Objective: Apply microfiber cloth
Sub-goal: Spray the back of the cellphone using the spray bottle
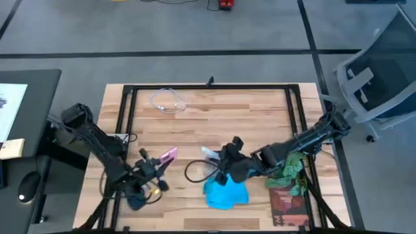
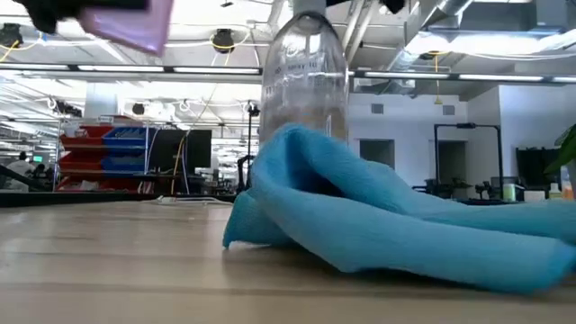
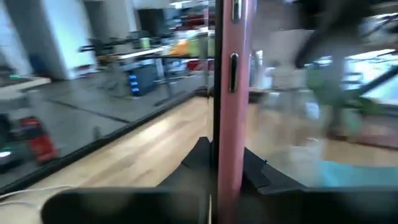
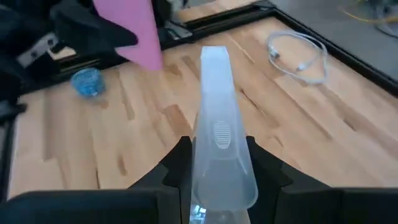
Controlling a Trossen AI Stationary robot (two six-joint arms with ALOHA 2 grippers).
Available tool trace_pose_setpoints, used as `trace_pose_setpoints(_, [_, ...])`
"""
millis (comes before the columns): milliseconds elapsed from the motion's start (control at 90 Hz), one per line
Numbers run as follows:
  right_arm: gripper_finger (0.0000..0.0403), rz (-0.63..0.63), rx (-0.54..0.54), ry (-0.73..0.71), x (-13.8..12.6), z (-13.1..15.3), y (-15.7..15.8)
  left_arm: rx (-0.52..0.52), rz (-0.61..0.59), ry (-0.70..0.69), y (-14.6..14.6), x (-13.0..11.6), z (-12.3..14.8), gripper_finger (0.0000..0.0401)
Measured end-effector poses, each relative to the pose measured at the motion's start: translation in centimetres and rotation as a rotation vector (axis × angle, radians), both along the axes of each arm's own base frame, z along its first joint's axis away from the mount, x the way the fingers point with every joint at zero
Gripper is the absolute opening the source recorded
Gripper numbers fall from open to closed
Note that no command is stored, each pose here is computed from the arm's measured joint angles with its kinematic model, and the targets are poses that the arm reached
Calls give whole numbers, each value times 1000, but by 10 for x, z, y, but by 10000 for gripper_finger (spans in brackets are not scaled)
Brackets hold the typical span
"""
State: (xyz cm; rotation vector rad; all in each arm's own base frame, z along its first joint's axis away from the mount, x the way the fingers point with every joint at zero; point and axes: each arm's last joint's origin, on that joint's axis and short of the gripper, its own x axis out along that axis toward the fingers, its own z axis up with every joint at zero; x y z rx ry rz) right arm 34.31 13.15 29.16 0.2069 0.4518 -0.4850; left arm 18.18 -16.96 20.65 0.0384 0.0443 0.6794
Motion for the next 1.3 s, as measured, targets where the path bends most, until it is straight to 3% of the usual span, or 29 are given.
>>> trace_pose_setpoints(200, [96, -17, -33, 2, 7, -4, -8, 2, 66, 7, 10, 14, -11, 7])
trace_pose_setpoints(433, [314, 241, -32, 50, 6, 11, -11, -49, 54, -8, 10, 14, -12, 7])
trace_pose_setpoints(556, [370, 311, 4, 98, 0, 20, -17, -64, 67, -12, 13, 17, -12, 7])
trace_pose_setpoints(678, [371, 335, 12, 146, -3, 18, -17, -85, 88, 1, 20, 23, -13, 7])
trace_pose_setpoints(978, [323, 426, 141, 43, -3, 24, 0, -114, 92, 36, 27, 29, -14, 7])
trace_pose_setpoints(1100, [318, 459, 80, 113, -9, 25, 0, -129, 79, 49, 27, 29, -15, 7])
trace_pose_setpoints(1300, [317, 515, -57, 286, -16, 4, -7, -164, 49, 82, 27, 30, -16, 6])
